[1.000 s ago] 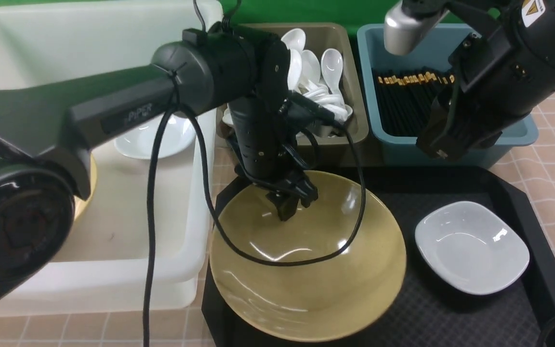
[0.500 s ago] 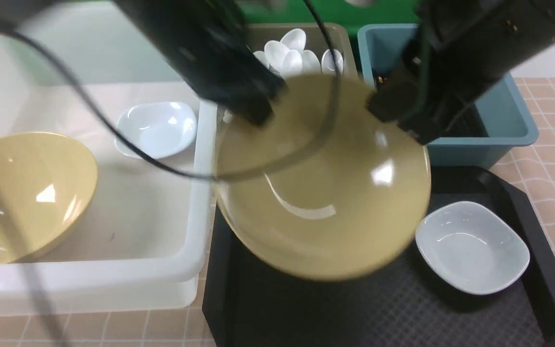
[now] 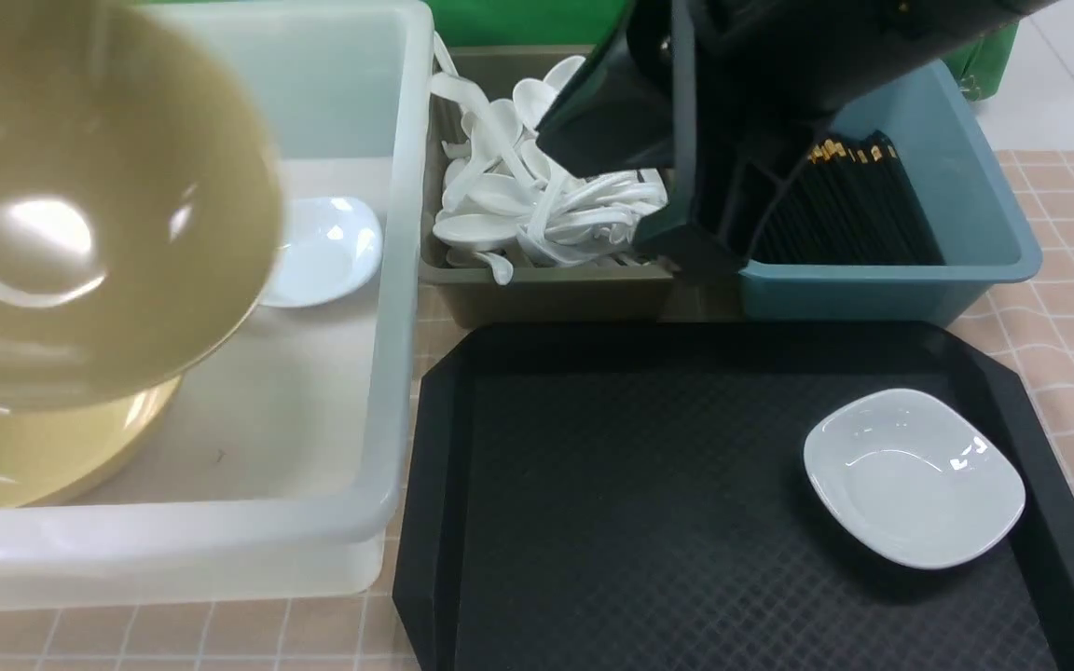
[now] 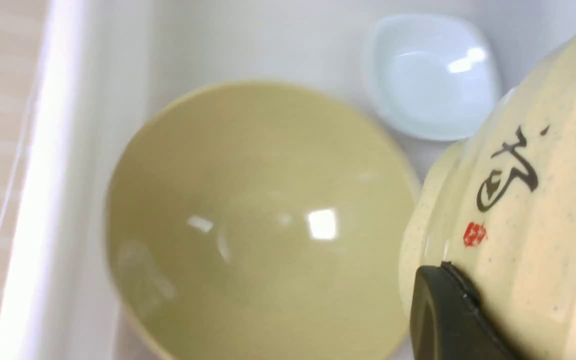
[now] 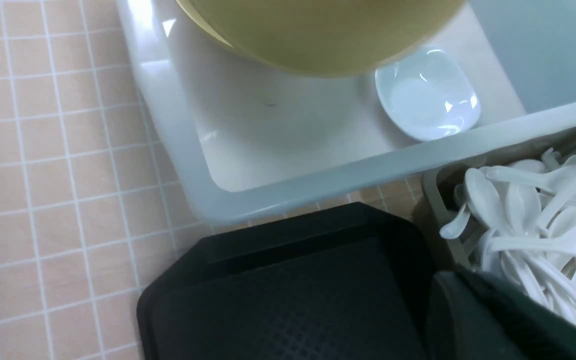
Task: On brown table put chopsticks spoon bowls plates into blue grey white boxes.
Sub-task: 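Place the tan bowl onto the bowl stack in the left bin with the left gripper, then grasp the small white bowl on the black tray by its rim with the left gripper, then place the white bowl into the white bin with the other dishes with the left gripper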
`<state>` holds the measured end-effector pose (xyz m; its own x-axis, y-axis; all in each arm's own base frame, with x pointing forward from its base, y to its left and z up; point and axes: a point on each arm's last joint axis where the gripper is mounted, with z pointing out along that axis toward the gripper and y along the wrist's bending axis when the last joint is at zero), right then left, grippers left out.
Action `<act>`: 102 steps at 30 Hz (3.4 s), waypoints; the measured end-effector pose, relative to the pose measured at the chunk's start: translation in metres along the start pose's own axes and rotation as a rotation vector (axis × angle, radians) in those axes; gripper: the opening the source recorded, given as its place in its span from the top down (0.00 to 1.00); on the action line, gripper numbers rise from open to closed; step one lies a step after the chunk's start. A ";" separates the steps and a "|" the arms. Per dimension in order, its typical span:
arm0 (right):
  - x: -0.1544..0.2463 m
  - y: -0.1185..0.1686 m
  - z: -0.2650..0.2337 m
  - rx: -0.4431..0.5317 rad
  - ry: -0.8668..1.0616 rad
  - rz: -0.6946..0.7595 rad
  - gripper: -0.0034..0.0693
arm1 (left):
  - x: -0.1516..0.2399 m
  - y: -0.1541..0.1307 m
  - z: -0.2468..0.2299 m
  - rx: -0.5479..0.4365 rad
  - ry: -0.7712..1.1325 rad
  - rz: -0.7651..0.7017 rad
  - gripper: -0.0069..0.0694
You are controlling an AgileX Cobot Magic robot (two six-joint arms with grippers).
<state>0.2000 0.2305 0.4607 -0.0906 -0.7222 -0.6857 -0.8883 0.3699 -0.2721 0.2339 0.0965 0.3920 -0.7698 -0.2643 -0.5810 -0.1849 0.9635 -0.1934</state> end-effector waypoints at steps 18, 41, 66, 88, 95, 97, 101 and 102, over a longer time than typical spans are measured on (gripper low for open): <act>0.002 0.000 0.008 -0.011 0.035 -0.050 0.89 | 0.011 0.057 0.110 -0.093 0.146 -0.123 0.75; 0.039 -0.047 0.034 0.056 0.217 0.133 0.89 | -0.017 -0.116 0.018 0.245 -0.023 0.282 0.29; 0.190 -0.007 -0.054 0.242 0.397 0.553 0.86 | 0.178 -0.423 0.234 0.633 0.361 0.821 0.31; 0.174 -0.013 -0.056 0.252 0.251 0.554 0.85 | 0.086 -0.382 0.186 0.581 0.313 0.859 0.90; 0.112 -0.027 -0.033 0.056 0.044 0.422 0.85 | -0.013 -0.288 0.085 0.491 0.085 0.768 0.90; 0.093 -0.026 -0.019 0.006 0.032 0.364 0.85 | -0.030 -0.261 0.071 0.444 0.053 0.725 0.90; 0.045 -0.013 0.021 -0.080 0.031 0.198 0.85 | -0.062 -0.189 0.060 0.308 0.027 0.584 0.90; 0.039 -0.011 0.031 -0.088 0.045 0.169 0.85 | -0.066 -0.173 0.063 0.279 0.029 0.548 0.90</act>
<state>0.2204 0.2170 0.4160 -0.2598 -0.6803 -0.6853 -0.8946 0.4367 -0.0944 0.3551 -0.0553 0.4142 -0.7249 0.2712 -0.6332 0.4060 0.9108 -0.0747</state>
